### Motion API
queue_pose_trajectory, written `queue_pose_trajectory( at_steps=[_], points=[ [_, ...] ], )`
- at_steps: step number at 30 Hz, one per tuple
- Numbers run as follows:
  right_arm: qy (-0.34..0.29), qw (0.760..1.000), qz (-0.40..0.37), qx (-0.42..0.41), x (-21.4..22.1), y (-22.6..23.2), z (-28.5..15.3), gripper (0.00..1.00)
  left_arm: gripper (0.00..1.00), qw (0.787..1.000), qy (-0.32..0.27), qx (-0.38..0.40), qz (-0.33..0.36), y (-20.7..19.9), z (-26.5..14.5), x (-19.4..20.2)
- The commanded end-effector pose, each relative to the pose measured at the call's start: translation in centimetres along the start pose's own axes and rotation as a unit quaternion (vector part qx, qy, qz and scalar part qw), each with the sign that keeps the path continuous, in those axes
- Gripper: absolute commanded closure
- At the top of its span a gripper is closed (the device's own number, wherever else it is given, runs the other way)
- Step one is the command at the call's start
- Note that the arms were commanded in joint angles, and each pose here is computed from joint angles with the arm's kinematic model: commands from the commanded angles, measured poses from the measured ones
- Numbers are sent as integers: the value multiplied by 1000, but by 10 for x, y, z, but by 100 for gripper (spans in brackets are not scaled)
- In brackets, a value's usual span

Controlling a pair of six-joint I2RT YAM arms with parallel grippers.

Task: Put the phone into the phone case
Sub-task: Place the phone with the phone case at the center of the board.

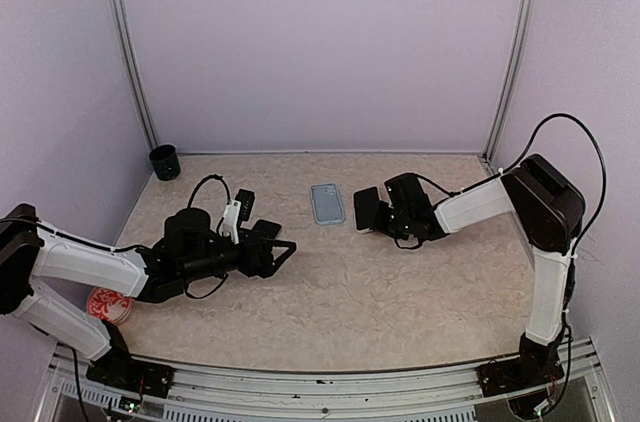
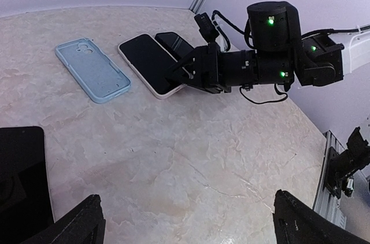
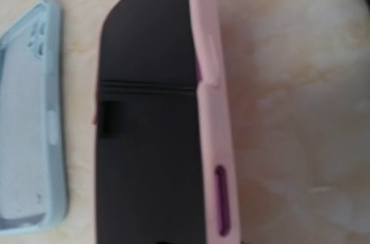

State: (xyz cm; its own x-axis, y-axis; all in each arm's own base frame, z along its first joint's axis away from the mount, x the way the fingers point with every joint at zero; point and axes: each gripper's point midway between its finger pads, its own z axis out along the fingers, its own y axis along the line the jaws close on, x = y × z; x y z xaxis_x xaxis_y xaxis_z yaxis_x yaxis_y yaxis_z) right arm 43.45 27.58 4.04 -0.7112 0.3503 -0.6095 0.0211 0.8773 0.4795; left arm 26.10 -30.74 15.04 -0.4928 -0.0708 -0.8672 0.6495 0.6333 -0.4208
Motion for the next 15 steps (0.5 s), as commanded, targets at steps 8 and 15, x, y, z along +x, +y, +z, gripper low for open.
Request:
queue_pose_trajectory(
  at_steps=[8, 15],
  points=[
    [2, 998, -23, 55, -9, -19, -16, 53, 1, 1000, -15, 7, -6, -3, 0, -8],
    [8, 999, -20, 45, -15, -10, -30, 46, 1, 1000, -15, 9, -8, -3, 0, -8]
  ],
)
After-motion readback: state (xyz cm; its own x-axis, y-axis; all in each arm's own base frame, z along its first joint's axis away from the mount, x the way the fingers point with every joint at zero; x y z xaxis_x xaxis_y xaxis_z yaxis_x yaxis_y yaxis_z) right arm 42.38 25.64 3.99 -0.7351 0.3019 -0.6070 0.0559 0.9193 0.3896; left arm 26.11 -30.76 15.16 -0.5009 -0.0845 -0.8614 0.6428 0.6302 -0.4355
